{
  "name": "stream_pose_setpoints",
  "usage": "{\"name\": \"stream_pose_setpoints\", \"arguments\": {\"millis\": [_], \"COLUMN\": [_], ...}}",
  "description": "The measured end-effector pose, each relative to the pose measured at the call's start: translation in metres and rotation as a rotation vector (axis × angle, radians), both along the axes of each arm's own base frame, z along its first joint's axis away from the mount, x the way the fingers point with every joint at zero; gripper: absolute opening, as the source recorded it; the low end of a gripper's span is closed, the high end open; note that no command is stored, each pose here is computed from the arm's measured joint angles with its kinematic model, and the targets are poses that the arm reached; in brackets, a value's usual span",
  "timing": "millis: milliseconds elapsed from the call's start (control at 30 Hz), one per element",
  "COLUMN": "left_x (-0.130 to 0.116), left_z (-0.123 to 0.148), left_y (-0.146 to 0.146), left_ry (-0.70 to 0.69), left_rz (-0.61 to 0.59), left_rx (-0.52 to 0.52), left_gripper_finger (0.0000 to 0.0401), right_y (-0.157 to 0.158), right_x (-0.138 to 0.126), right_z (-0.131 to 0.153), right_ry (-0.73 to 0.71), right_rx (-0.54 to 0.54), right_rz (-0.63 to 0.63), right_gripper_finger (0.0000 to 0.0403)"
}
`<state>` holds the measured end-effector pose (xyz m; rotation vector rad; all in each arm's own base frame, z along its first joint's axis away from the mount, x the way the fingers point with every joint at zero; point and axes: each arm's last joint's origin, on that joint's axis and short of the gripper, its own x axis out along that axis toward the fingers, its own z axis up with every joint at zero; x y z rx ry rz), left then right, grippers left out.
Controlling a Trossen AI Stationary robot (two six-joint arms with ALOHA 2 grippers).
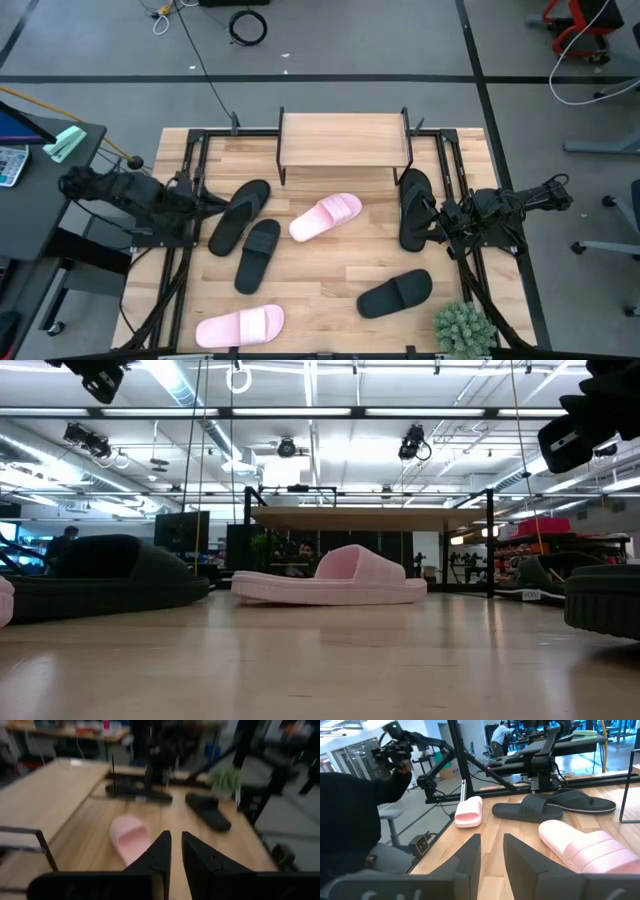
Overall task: Pick and place slides into the shelf
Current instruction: Put the top black slide on the shelf
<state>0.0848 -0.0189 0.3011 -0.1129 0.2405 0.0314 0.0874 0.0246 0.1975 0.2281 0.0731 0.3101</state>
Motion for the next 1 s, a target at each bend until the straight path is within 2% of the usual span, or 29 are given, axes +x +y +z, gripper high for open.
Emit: {"name": "stream_pose_setpoints", "arguments": {"millis": [67, 167, 433, 733, 1000], "left_x": [0.014, 0.039, 0.085, 0.109, 0.117], "left_z": [-0.001, -0.012, -0.057, -0.097, -0.115], "left_y": [-0.006, -0.018, -0.050, -0.069, -0.072], "left_ry": [0.082, 0.215, 0.525, 0.717, 0.786], "left_rz": [-0.016, -0.102, -0.203, -0.224, -0.153], "left_rx": [0.030, 0.112, 0.236, 0.305, 0.409], "left_gripper_finger": [0.0054, 0.0055, 0.0062, 0.0134, 0.0188], "right_y": [0.000, 0.000, 0.000, 0.000, 0.000], "right_x": [0.000, 0.000, 0.000, 0.000, 0.000], "right_z": [0.000, 0.000, 0.000, 0.000, 0.000], "right_ry": [0.000, 0.001, 0.001, 0.000, 0.000], "right_rx": [0.000, 0.000, 0.000, 0.000, 0.000], "right_rz": [0.000, 0.000, 0.000, 0.000, 0.000], "right_gripper_finger": [0.0090, 0.0090, 0.0090, 0.0090, 0.0090]}}
